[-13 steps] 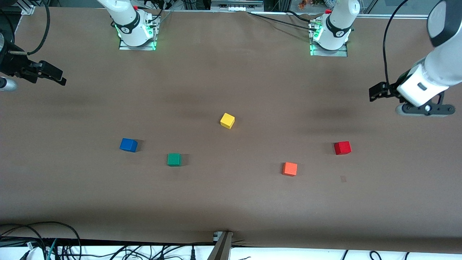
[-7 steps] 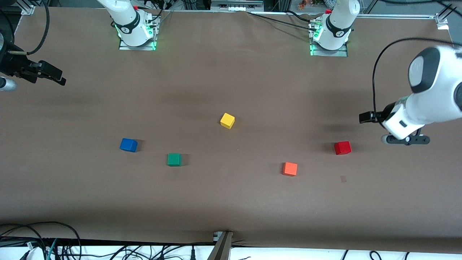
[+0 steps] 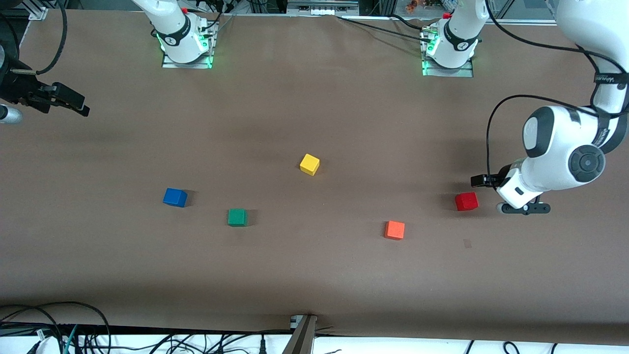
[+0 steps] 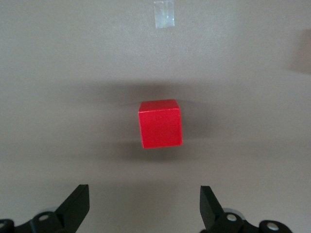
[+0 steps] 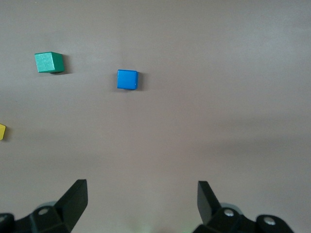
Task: Pass red block to right arm, stack on blue
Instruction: 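Move the left gripper down toward the red cube, then close the left gripper on the red cube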
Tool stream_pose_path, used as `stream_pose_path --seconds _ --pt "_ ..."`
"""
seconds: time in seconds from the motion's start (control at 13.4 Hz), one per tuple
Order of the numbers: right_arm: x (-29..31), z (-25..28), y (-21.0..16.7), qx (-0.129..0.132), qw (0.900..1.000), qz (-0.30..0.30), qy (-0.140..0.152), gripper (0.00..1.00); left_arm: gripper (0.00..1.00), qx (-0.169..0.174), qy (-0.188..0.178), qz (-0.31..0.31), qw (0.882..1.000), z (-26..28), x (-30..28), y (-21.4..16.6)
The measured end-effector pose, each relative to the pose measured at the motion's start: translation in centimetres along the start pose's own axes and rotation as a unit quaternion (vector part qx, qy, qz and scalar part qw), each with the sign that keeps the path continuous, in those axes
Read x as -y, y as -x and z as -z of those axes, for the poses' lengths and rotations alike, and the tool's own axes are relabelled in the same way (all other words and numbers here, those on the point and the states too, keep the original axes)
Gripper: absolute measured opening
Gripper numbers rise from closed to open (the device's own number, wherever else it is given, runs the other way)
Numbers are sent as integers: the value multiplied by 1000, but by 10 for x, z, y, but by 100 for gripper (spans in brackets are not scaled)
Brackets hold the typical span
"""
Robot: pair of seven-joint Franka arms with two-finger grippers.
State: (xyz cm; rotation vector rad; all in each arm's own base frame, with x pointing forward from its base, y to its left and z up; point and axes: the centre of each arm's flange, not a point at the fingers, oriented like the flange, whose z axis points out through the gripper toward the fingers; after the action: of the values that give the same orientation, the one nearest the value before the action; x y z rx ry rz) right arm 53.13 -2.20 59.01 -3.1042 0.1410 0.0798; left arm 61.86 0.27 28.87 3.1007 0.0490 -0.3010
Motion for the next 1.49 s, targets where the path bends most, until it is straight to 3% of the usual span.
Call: stream_pose_path --seconds 0.6,0.97,1.27,1.49 --pt "0 0 0 0 1000 0 0 100 100 -25 15 22 999 -76 -2 -26" --pt "0 0 0 0 1000 0 0 100 96 -26 16 25 999 -86 -1 -28" --pt "0 0 0 0 1000 0 0 100 55 -29 10 12 999 -83 -2 -29" --pt "0 0 0 0 1000 0 0 100 56 -18 3 -19 1000 -77 -6 -31"
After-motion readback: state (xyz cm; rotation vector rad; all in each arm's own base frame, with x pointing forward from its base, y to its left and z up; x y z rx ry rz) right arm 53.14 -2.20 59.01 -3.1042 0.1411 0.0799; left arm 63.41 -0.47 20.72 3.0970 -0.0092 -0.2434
